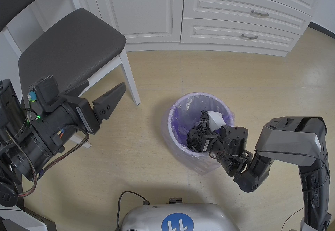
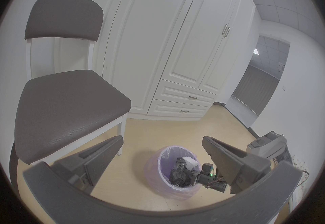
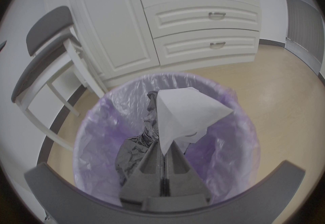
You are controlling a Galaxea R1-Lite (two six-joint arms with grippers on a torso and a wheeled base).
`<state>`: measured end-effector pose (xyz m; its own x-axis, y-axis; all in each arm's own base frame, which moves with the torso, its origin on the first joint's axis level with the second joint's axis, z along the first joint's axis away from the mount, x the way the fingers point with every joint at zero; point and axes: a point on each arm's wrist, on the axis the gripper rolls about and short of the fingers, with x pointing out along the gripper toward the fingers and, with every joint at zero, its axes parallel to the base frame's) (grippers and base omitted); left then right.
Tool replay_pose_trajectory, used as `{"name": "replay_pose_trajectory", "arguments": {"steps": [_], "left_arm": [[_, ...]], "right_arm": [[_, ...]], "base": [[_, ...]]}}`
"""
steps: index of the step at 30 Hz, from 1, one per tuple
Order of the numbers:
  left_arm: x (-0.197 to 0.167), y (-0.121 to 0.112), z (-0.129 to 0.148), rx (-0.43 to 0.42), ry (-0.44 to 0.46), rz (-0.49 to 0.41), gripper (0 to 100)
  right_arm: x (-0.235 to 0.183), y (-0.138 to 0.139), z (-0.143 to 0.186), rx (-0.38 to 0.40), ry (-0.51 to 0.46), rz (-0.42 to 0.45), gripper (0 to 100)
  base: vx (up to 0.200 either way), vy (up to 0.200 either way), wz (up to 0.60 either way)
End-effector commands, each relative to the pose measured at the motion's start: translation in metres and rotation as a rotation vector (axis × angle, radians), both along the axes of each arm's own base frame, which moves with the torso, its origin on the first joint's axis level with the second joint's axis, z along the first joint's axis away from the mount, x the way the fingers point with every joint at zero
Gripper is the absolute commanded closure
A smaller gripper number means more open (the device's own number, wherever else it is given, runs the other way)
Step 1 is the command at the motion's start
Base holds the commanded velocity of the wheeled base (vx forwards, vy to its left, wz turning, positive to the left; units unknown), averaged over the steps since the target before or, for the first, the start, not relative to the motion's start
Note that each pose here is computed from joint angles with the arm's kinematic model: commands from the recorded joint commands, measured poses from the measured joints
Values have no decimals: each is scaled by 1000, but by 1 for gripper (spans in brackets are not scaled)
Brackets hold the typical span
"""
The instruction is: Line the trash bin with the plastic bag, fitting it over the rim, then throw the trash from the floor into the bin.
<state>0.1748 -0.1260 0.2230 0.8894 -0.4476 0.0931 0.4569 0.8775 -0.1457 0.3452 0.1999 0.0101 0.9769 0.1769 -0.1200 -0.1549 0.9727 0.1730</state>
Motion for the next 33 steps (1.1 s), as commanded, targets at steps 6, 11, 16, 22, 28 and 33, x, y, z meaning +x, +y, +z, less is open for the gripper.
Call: {"name": "replay_pose_trajectory", "arguments": {"steps": [6, 11, 16, 22, 28, 33], "left_arm": [[0, 0, 0, 0, 1, 1, 0], [0, 0, 0, 0, 0, 1, 0], [0, 0, 0, -1, -1, 1, 0], [-1, 0, 1, -3, -4, -1, 0], [-1, 0, 1, -3, -4, -1, 0], [-1, 1, 1, -3, -4, 1, 0]], "right_arm": [[7, 0, 4, 32, -20, -12, 100], [19, -1, 5, 74, -50, -34, 100], [29, 1, 8, 93, -88, -97, 100], [23, 0, 1, 66, -53, -93, 100], [16, 2, -5, 42, -21, -72, 100], [12, 2, -6, 29, -1, -66, 100]], "base": [[0, 0, 0], [0, 0, 0], [0, 0, 0], [0, 0, 0], [0, 0, 0], [0, 0, 0]]}}
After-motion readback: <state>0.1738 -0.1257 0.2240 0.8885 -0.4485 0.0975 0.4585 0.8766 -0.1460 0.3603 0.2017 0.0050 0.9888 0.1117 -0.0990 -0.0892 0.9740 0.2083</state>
